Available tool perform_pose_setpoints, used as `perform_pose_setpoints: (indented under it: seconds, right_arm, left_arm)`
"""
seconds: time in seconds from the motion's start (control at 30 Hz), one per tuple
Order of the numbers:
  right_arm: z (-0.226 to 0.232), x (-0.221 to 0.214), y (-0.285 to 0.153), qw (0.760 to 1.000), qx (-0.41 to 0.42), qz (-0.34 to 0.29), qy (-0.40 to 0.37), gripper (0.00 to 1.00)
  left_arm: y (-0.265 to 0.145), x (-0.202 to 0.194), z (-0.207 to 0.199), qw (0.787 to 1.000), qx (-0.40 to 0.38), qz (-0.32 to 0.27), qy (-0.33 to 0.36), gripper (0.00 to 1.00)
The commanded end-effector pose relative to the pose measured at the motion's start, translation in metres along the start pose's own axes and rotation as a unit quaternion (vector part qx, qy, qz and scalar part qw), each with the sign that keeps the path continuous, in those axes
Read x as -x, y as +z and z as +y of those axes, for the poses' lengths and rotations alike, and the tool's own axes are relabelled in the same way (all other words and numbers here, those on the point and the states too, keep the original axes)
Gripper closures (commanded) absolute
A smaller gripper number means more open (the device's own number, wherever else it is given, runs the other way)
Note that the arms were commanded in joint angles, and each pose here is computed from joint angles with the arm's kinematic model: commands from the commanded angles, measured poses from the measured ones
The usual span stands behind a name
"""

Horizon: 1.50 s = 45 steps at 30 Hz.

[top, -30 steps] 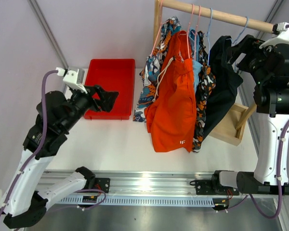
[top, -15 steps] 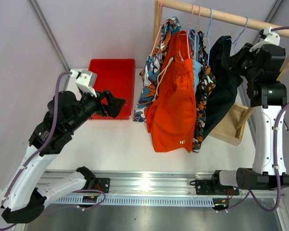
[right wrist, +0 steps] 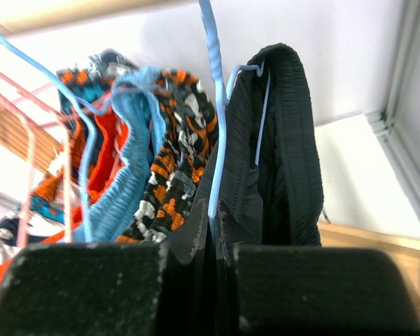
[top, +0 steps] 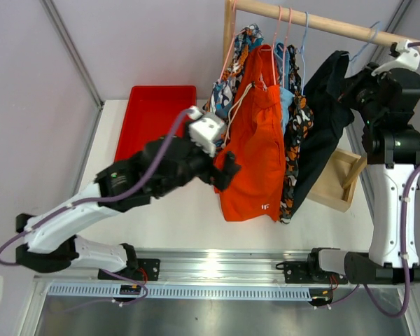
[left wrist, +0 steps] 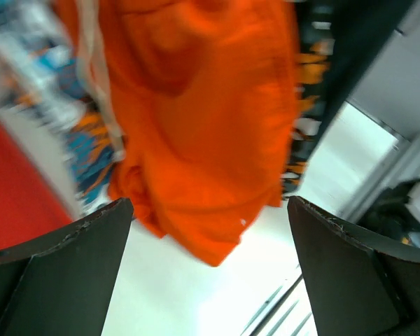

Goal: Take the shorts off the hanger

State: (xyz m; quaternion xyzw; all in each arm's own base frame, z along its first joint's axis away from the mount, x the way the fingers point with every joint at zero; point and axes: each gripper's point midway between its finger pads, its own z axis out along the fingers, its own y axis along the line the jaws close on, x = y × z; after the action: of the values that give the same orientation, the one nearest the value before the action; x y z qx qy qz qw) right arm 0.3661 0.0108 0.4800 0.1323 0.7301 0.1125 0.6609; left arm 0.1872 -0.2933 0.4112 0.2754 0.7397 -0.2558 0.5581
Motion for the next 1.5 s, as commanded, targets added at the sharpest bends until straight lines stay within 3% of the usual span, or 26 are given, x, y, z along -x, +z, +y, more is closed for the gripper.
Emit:
perform_pose_setpoints:
  seconds: [0.0, 0.2, 0.47, 0.63, 0.9, 0.97, 1.0, 1.07, 1.1, 1.13, 1.2, 1.37, 1.47]
  right_arm:
    - [0.017, 0.089, -0.062, 0.988, 0.01, -0.153, 0.017, 1.0]
    - [0.03, 0.093, -0.101, 0.985, 0.032, -0.163, 0.035, 1.0]
    - [0.033, 0.061, -0.113, 0.992, 0.051, -0.11, 0.041, 1.0]
    - [0.033, 0.051, -0.119, 0.993, 0.057, -0.101, 0.035, 1.0]
    - [0.043, 0.052, -0.139, 0.991, 0.085, -0.098, 0.039, 1.0]
    - [0.047, 0.05, -0.143, 0.99, 0.099, -0.094, 0.038, 1.0]
    - [0.048, 0.05, -0.144, 0.99, 0.101, -0.093, 0.039, 1.0]
    - [0.05, 0.048, -0.145, 0.989, 0.106, -0.09, 0.04, 1.0]
    - [0.051, 0.049, -0.146, 0.989, 0.109, -0.091, 0.042, 1.0]
    - [0.051, 0.048, -0.146, 0.989, 0.11, -0.088, 0.043, 1.0]
    - [0.052, 0.048, -0.146, 0.989, 0.111, -0.088, 0.045, 1.0]
    - [0.052, 0.047, -0.143, 0.989, 0.109, -0.085, 0.048, 1.0]
    - [0.047, 0.048, -0.137, 0.991, 0.095, -0.088, 0.042, 1.0]
  left_arm:
    - [0.009, 0.033, -0.042, 0.998, -0.035, -0.035, 0.029, 0.01]
    - [0.022, 0.057, -0.147, 0.975, -0.202, -0.085, 0.039, 0.01]
    - [0.062, 0.046, -0.235, 0.952, -0.29, -0.096, 0.03, 0.01]
    - [0.074, 0.051, -0.262, 0.944, -0.313, -0.105, 0.025, 0.01]
    - [0.11, 0.05, -0.263, 0.959, -0.257, -0.116, 0.031, 0.02]
    - [0.118, 0.049, -0.26, 0.963, -0.237, -0.122, 0.031, 0.13]
    - [0.121, 0.049, -0.259, 0.964, -0.233, -0.123, 0.032, 0.35]
    - [0.128, 0.044, -0.258, 0.967, -0.221, -0.121, 0.035, 0.57]
    - [0.13, 0.044, -0.255, 0.969, -0.211, -0.122, 0.034, 0.85]
    - [0.133, 0.041, -0.254, 0.971, -0.206, -0.12, 0.035, 0.92]
    - [0.136, 0.037, -0.253, 0.973, -0.198, -0.115, 0.037, 1.0]
    - [0.126, 0.032, -0.254, 0.971, -0.21, -0.112, 0.04, 1.0]
    - [0.111, 0.008, -0.262, 0.97, -0.22, -0.095, 0.048, 1.0]
